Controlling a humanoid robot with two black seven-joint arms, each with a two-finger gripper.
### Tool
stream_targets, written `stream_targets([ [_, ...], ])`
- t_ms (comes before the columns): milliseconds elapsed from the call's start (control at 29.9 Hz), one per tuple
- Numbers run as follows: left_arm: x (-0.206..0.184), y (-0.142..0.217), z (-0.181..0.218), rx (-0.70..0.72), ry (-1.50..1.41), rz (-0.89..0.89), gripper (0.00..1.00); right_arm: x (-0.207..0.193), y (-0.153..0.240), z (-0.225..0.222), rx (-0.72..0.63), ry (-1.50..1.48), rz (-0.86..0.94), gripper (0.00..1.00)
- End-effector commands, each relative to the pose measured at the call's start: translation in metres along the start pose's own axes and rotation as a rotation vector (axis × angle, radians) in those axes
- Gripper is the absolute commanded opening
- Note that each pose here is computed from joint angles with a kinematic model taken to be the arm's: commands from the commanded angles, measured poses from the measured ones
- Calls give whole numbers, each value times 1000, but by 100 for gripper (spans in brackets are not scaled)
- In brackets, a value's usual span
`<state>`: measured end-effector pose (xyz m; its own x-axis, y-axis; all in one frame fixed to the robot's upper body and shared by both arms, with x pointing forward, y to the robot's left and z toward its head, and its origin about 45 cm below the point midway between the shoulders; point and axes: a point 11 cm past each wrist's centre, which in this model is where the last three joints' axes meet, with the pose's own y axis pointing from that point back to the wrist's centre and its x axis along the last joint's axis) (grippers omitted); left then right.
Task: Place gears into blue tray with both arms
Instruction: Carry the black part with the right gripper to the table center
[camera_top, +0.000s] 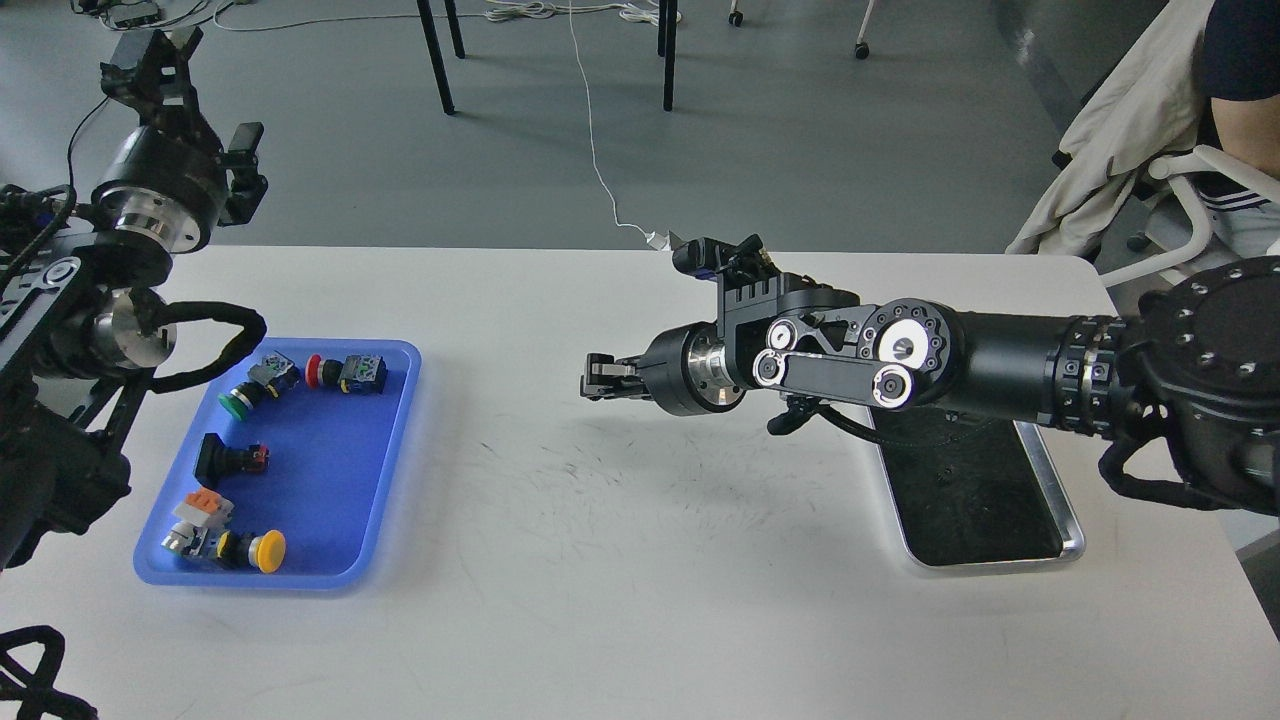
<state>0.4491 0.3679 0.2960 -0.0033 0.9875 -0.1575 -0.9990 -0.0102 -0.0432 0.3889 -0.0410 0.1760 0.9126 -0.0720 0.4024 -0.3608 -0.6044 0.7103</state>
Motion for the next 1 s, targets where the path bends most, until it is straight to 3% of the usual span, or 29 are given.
stream_targets([
  [0,0,0,-1,2,-1,-1,98,-8,-4,0,40,-42,-3,2],
  [268,0,0,-1,2,-1,1,98,-32,-6,-21,122,-172,-74,3],
  [736,0,0,0,1,0,1,98,-67,-13,-2,34,-204,-152,7],
  [903,0,0,-1,2,-1,1,98,-66,-14,0,29,-208,-146,16],
  [970,0,0,-1,2,-1,1,98,-66,-14,1,27,-210,-141,25],
])
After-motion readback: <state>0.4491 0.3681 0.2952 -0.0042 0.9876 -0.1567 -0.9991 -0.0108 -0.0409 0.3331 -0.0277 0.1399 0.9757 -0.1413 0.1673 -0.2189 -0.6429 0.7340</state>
